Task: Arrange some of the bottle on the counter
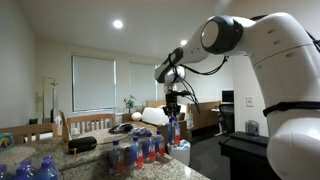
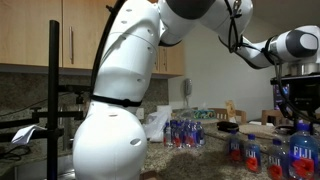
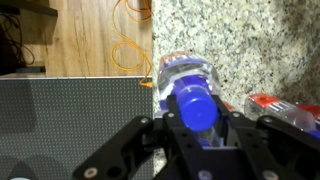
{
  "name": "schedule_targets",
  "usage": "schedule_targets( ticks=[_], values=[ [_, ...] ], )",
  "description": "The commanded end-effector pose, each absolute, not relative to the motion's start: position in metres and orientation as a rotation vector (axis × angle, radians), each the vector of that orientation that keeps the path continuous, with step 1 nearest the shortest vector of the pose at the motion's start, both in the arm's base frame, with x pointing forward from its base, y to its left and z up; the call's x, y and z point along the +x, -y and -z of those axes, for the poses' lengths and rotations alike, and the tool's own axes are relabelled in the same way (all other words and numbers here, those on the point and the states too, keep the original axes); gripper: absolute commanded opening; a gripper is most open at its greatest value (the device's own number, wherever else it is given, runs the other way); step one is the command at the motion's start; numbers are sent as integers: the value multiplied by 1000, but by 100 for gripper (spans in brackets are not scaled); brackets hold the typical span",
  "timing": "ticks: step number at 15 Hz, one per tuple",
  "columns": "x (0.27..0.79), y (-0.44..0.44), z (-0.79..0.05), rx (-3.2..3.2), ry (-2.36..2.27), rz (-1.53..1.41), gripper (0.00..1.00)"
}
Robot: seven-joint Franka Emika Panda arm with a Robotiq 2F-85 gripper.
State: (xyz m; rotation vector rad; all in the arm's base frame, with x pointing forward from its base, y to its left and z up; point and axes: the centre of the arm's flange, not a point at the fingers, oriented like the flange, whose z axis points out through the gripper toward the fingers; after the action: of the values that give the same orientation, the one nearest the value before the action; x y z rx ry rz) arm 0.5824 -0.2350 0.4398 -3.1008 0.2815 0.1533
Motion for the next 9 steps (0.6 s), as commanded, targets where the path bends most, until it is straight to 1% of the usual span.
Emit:
schedule_targets(
  ticks=[1, 4, 9],
  values=[
    [576, 217, -425, -3052, -507, 9, 14],
    [571, 214, -416, -3055, -642, 12, 14],
    [567, 198, -399, -3056, -694, -14, 14]
  ],
)
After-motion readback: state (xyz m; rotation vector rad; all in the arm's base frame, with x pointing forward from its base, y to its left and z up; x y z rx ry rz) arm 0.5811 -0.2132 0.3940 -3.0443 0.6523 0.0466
